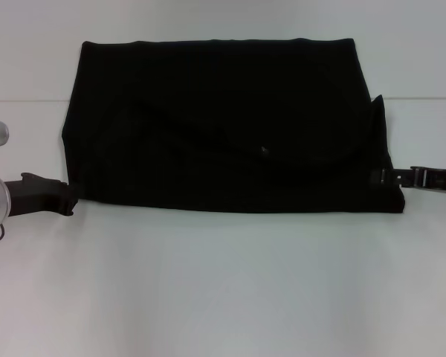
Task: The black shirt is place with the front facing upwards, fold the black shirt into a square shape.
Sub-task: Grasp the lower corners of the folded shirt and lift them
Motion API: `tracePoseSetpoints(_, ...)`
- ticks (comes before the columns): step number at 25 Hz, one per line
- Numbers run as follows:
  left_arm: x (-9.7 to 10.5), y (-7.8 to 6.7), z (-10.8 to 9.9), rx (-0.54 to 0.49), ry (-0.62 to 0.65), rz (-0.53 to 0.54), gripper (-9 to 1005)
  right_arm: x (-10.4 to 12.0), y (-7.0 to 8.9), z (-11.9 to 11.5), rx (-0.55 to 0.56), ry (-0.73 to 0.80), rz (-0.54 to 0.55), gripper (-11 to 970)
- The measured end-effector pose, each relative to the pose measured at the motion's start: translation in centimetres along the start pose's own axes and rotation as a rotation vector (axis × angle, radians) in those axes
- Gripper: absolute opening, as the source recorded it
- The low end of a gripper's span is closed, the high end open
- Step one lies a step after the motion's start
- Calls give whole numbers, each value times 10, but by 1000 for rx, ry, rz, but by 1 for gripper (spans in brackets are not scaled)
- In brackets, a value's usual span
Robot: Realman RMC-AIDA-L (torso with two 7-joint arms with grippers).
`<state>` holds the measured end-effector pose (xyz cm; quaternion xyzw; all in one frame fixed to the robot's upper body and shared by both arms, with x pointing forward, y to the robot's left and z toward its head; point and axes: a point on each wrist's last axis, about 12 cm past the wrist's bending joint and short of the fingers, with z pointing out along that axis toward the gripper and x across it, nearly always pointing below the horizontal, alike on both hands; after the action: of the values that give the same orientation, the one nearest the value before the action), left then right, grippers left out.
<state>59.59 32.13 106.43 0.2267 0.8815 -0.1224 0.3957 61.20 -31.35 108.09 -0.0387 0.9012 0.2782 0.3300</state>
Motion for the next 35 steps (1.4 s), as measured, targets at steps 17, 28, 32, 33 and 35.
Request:
tracePoseSetpoints(17, -2, 1, 0, -4, -3, 3, -2, 13, 7, 12, -17, 51, -26, 718)
tracePoseSetpoints(28, -1, -2, -2, 25, 0, -9, -2, 16, 4, 6, -26, 43, -34, 262)
tracePoseSetpoints(32, 0, -2, -14, 73, -4, -30, -1, 17, 0, 0, -48, 32, -31, 173)
tracePoseSetpoints(33, 1, -2, -17, 81, -4, -34, -1, 18, -1, -3, -56, 27, -31, 151)
tracePoseSetpoints(35, 2, -2, -23, 96, -4, -43, -1, 19, -3, -7, -74, 16, -35, 107)
